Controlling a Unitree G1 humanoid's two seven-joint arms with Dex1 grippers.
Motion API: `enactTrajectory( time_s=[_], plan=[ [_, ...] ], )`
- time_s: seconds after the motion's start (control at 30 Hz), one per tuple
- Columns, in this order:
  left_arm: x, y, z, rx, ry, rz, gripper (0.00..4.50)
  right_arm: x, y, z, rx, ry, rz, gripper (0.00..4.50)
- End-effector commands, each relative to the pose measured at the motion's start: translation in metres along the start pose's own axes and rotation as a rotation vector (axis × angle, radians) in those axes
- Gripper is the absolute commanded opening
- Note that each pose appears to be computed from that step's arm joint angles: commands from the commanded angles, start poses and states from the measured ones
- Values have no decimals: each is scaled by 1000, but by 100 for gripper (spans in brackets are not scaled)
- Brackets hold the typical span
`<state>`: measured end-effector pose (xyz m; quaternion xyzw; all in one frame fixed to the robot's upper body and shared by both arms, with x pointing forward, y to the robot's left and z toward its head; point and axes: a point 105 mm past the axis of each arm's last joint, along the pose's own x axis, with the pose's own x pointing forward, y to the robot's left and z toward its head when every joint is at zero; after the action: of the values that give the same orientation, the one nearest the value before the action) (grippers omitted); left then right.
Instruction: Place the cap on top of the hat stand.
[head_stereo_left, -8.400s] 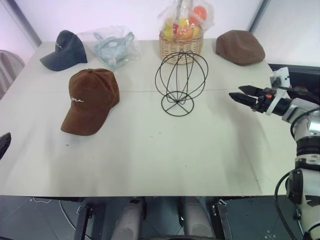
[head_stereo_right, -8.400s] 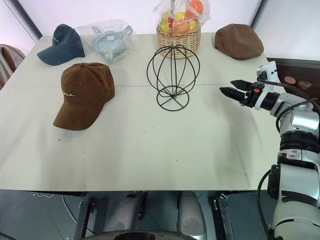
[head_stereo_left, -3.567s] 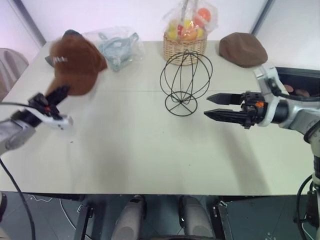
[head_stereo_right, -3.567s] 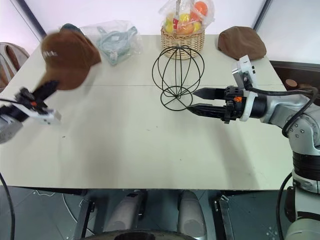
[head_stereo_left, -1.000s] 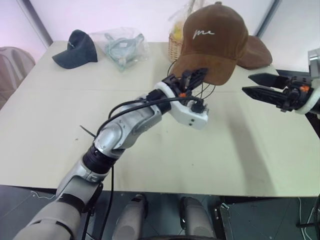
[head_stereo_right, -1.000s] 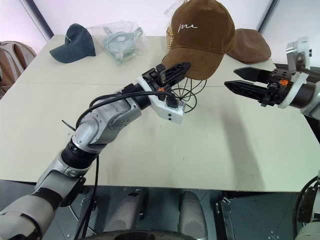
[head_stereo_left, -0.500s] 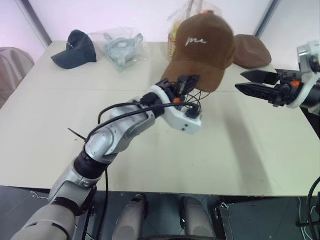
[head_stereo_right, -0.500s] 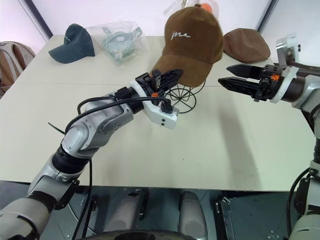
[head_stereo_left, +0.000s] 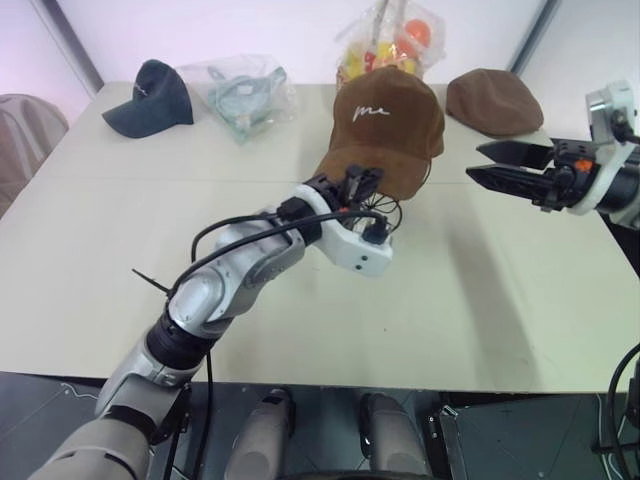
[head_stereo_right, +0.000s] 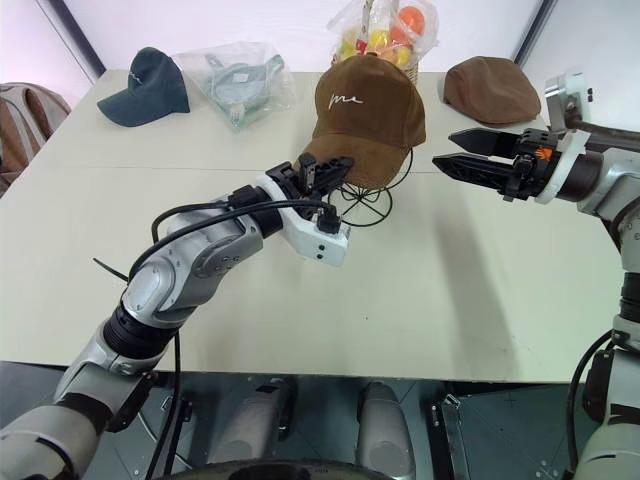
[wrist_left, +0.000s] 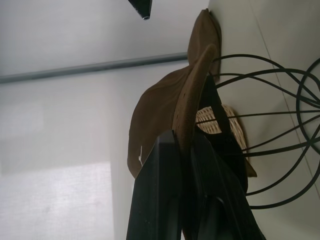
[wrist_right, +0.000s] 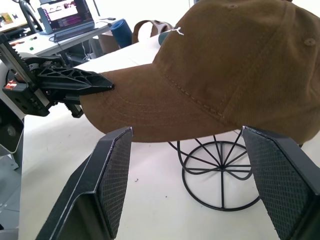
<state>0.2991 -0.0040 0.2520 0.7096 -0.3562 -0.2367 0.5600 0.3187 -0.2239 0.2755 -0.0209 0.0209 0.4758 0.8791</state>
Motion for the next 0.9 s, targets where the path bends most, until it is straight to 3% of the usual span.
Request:
enactTrajectory(
  time_s=[0.03,0.5,0.63,0.8,0.9],
  plan=[
    [0,10,11,20,-56,23,1,-6,2,19,-58,-49,-1,356],
    [5,-1,24,-24,-113,-52,1,-6,2,17,-62,-41,-9,356],
    [4,1,24,-61,-108,-36,152,-7,2,17,-63,-37,-9,356],
    [3,-2,19,-86,-79,-42,417,-7,2,17,-63,-34,-10,356],
    [1,7,16,-163,-75,9,417,-5,1,16,-63,-32,-11,356]
  ],
)
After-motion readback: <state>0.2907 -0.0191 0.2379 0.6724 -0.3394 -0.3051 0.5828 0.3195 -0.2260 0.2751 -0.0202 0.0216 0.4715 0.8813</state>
